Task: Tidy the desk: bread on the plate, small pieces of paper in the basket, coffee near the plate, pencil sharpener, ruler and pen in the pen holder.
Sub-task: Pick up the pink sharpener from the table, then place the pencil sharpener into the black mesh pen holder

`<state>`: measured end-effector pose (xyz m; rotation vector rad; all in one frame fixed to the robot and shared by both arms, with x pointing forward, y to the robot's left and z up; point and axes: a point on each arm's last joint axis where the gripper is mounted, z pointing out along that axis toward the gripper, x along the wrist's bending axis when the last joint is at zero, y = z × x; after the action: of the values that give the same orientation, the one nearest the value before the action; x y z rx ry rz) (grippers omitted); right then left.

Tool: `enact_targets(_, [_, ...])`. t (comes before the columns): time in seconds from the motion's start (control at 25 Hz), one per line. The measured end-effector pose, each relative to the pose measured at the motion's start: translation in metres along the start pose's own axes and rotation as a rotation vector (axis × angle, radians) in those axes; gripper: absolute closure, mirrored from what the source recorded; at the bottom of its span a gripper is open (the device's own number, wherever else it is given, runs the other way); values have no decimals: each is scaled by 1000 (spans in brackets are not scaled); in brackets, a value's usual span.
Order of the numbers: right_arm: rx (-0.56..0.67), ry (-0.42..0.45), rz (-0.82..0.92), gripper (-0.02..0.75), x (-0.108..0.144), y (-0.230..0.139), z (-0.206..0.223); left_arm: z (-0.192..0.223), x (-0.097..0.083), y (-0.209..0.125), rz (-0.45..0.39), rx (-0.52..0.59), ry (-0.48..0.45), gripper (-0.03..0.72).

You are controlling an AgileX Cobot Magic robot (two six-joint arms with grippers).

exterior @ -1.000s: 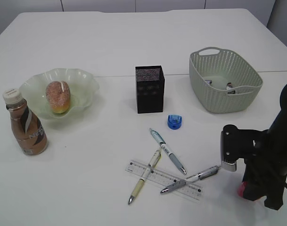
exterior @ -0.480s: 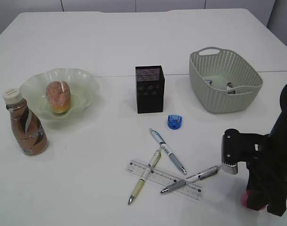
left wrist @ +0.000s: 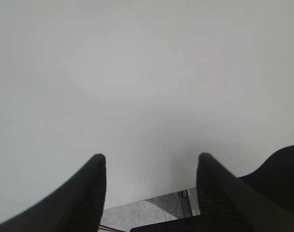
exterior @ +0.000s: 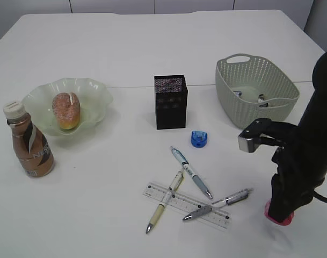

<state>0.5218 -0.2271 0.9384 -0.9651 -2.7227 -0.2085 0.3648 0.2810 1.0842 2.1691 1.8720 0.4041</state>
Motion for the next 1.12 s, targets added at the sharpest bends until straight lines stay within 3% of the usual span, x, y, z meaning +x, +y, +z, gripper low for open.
enact_targets(0.16, [-9, 66, 96, 552, 4, 10, -17, 0, 0, 0, 0, 0, 0, 261])
enact_targets(0.4, [-189, 160, 174, 552, 10, 35, -39, 0, 0, 0, -6, 0, 0, 261])
enact_targets(0.56, [-227, 162, 240, 552, 8, 43, -51, 0, 0, 0, -23, 0, 0, 261])
enact_targets(0.68, [-222, 102, 299, 552, 3, 47, -64, 0, 0, 0, -31, 0, 0, 262])
enact_targets(0.88, [-182, -106, 456, 552, -13, 48, -91, 0, 0, 0, -38, 0, -2, 262])
enact_targets(1.12, [-284, -257, 599, 552, -21, 57, -136, 0, 0, 0, -48, 0, -2, 262])
